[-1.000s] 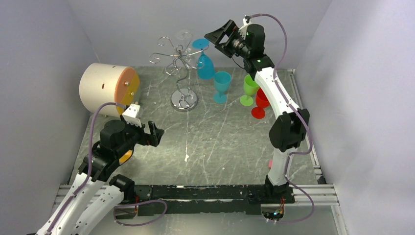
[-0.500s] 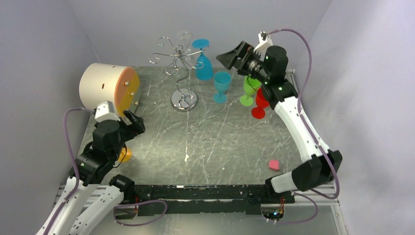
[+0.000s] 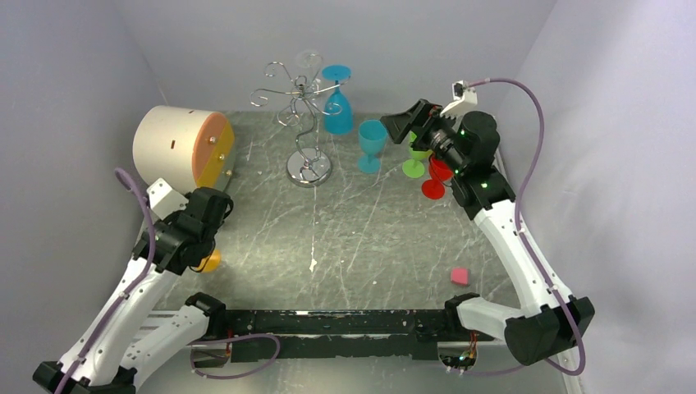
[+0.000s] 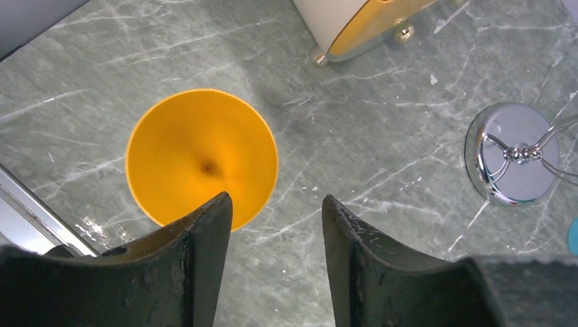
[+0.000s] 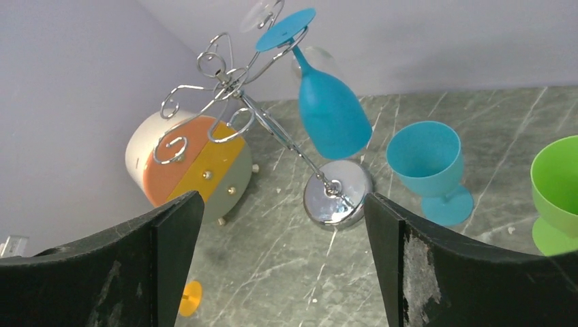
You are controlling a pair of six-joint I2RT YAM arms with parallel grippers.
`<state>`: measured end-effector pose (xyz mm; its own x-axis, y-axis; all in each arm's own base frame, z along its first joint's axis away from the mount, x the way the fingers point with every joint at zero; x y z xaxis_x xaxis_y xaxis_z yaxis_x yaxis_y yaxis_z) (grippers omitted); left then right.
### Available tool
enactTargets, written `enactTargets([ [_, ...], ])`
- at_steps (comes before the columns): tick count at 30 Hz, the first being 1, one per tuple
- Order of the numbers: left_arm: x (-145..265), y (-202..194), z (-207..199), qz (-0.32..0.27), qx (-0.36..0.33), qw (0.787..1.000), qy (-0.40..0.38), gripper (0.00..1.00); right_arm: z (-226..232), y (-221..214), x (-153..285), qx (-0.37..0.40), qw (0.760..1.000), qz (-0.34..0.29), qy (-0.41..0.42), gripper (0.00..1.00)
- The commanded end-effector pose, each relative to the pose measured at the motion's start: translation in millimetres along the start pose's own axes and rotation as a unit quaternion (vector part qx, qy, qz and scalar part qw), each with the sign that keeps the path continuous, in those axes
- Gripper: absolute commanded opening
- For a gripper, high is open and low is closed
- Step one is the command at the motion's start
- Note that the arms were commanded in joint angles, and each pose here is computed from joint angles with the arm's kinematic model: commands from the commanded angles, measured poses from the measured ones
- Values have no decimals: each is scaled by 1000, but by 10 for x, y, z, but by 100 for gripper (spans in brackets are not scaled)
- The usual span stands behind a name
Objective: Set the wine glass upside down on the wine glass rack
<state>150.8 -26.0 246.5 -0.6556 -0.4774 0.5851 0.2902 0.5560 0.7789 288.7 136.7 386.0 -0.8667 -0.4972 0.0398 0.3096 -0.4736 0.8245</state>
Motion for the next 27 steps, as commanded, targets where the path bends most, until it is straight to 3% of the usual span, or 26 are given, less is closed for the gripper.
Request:
enactTargets([
  [1,-86,14,28,-38,7,999,12,55,-13,-55,23,16,1000,6,15,90],
  [5,-218,-141,38,-23,-13,998,48,60,-22,-249,52,7,998,38,50,84],
  [9,-325,-280,20,-4,-33,997,73,55,-5,-362,88,10,997,52,64,79],
  [15,-313,-286,-8,8,-42,997,67,15,295,-569,100,76,993,69,64,75],
  [17,-265,-236,-14,8,-43,997,57,7,428,-662,104,96,989,78,81,75],
  [23,-32,-34,-40,12,-45,999,-11,7,684,-870,84,128,975,85,159,72],
  [27,216,158,-122,8,-87,988,-128,7,821,-1013,50,176,957,81,218,68],
])
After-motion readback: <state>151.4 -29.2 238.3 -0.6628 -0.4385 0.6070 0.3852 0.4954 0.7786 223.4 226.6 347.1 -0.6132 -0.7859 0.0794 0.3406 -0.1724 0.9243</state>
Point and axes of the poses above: each gripper's point midway between its finger pads, its own x axis back along the fingers, its own z axis along the line the jaws close on, y = z × x, the point moved 8 cm from there along x, back along the fingers, and after that the axes turned 3 degrees about -x, right-handed, at the moved point
